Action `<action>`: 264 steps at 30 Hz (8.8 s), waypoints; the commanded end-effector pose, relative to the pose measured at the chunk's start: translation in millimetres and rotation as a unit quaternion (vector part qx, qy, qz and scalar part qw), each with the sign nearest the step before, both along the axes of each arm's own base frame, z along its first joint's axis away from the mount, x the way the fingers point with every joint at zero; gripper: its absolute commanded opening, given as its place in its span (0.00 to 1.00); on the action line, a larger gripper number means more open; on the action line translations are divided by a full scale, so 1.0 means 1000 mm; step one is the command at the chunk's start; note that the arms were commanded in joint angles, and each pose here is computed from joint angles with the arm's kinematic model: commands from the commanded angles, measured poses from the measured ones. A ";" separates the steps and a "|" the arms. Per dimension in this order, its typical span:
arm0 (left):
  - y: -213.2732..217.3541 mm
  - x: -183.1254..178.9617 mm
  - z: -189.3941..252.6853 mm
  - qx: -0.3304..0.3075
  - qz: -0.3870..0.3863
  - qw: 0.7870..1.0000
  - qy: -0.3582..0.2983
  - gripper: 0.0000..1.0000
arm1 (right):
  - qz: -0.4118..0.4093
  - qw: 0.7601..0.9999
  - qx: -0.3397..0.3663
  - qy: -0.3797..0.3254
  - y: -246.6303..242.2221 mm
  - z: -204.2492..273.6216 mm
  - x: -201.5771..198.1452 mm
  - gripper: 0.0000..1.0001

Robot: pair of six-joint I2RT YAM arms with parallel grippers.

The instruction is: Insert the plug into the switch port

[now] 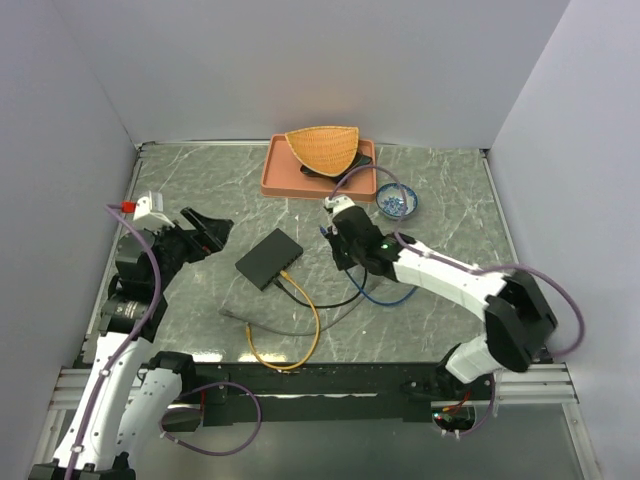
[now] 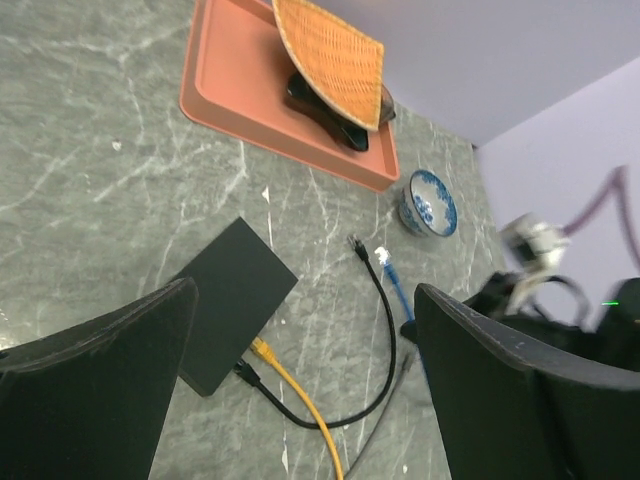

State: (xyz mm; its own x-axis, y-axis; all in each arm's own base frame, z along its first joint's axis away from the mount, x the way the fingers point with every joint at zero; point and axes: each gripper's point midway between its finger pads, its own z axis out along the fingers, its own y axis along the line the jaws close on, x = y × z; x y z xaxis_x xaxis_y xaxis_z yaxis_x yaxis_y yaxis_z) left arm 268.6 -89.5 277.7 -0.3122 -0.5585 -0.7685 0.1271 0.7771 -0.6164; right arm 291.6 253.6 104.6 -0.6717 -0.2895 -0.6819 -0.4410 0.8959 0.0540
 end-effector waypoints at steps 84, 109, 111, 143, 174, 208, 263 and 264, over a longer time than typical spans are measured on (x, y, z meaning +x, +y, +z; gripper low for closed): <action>-0.168 -0.055 0.049 -0.074 -0.391 0.907 -0.137 0.21 | 0.316 0.882 0.322 -0.136 0.041 0.157 -0.123 0.00; -0.165 -0.048 0.045 -0.058 -0.372 0.918 -0.127 0.62 | 0.303 0.887 0.316 -0.145 0.038 0.160 -0.119 0.02; -0.165 -0.048 0.044 -0.057 -0.373 0.918 -0.124 0.62 | 0.303 0.887 0.317 -0.145 0.038 0.161 -0.120 0.02; -0.167 -0.051 0.046 -0.069 -0.379 0.913 -0.134 0.01 | 0.290 0.892 0.314 -0.146 0.042 0.160 -0.109 0.26; -0.172 -0.101 0.063 -0.061 -0.472 0.849 -0.229 0.01 | 0.377 0.793 0.467 -0.105 0.055 0.220 -0.113 0.80; -0.181 -0.089 0.057 -0.059 -0.457 0.863 -0.209 0.01 | 0.404 0.778 0.479 -0.057 0.061 0.216 -0.121 0.00; -0.096 0.085 -0.114 0.080 -0.066 0.984 0.142 0.96 | 0.109 0.988 0.103 -0.042 0.025 0.040 -0.006 0.00; -0.095 0.090 -0.117 0.077 -0.069 0.985 0.141 0.96 | 0.108 0.989 0.097 -0.038 0.026 0.036 -0.005 0.00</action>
State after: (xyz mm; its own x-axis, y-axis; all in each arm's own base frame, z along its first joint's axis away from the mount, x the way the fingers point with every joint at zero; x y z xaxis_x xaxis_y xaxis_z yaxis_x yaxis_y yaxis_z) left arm 339.9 -179.9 150.3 -0.5930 -0.3789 -0.7105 0.0176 0.8760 -0.4819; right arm 272.2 272.8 131.9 -0.5764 -0.2682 -0.7719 -0.6365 0.7398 0.2182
